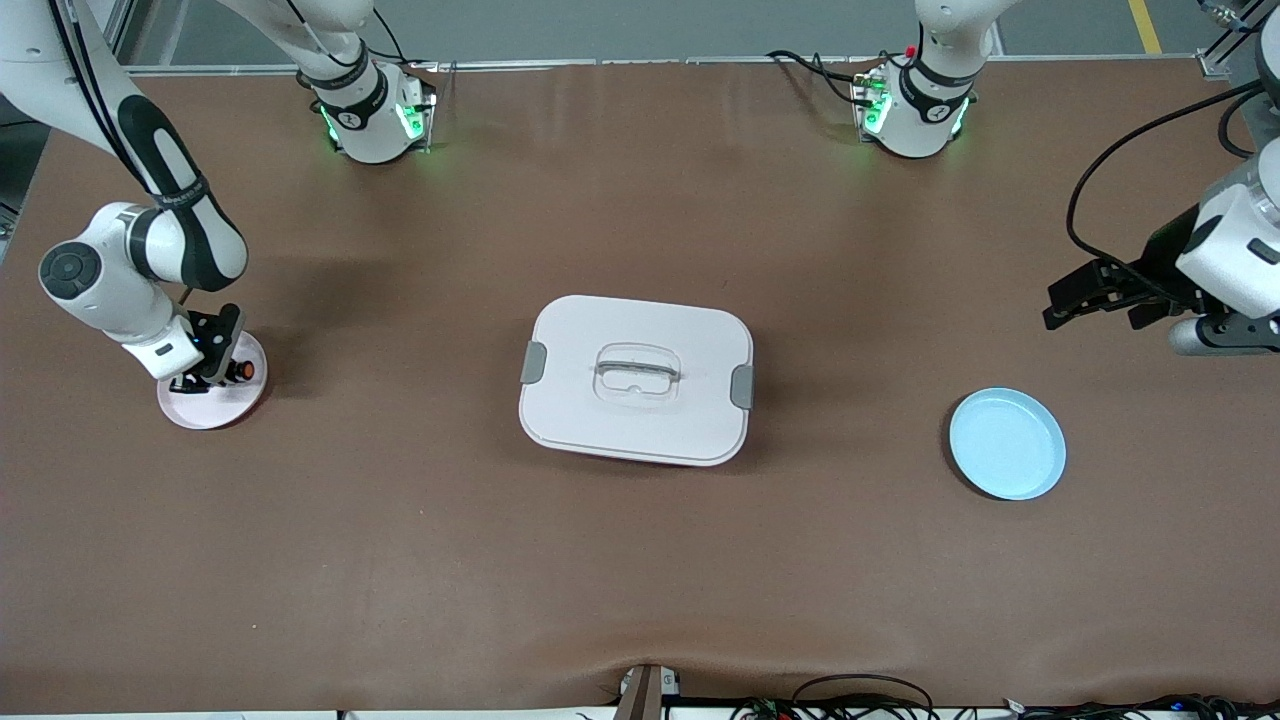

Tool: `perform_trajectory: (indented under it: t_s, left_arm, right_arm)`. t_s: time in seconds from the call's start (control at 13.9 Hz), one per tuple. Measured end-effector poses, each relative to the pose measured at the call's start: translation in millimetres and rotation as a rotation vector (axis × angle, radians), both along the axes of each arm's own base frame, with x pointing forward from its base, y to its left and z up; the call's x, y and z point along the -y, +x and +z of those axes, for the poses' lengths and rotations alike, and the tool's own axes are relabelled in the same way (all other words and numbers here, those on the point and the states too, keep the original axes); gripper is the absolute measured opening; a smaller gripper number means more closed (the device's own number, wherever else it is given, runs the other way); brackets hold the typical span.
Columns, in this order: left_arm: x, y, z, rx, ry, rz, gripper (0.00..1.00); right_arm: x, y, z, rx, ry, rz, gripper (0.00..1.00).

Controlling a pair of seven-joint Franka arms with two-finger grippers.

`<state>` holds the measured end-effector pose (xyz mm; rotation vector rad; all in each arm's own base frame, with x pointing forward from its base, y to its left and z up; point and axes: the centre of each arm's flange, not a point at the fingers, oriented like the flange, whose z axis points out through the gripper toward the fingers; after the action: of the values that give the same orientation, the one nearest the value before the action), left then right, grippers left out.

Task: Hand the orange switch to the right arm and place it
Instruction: 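Lower the switch onto the white plate and open the right gripper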

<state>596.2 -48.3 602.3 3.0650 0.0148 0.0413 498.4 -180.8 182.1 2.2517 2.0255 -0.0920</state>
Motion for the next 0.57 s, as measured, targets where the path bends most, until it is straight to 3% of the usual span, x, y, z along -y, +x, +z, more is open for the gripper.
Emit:
perform_trajectory:
  t_s: [0.29, 0.57]
  left_arm:
    - [-11, 1, -9, -0.009, 0.002, 0.005, 1.0]
    - [-7, -6, -16, 0.04, 0.032, 0.004, 1.0]
  right_arm:
    - [-3, 1, -4, -0.005, 0.003, 0.009, 0.41]
    - [-2, 2, -5, -0.006, 0.003, 0.014, 0.41]
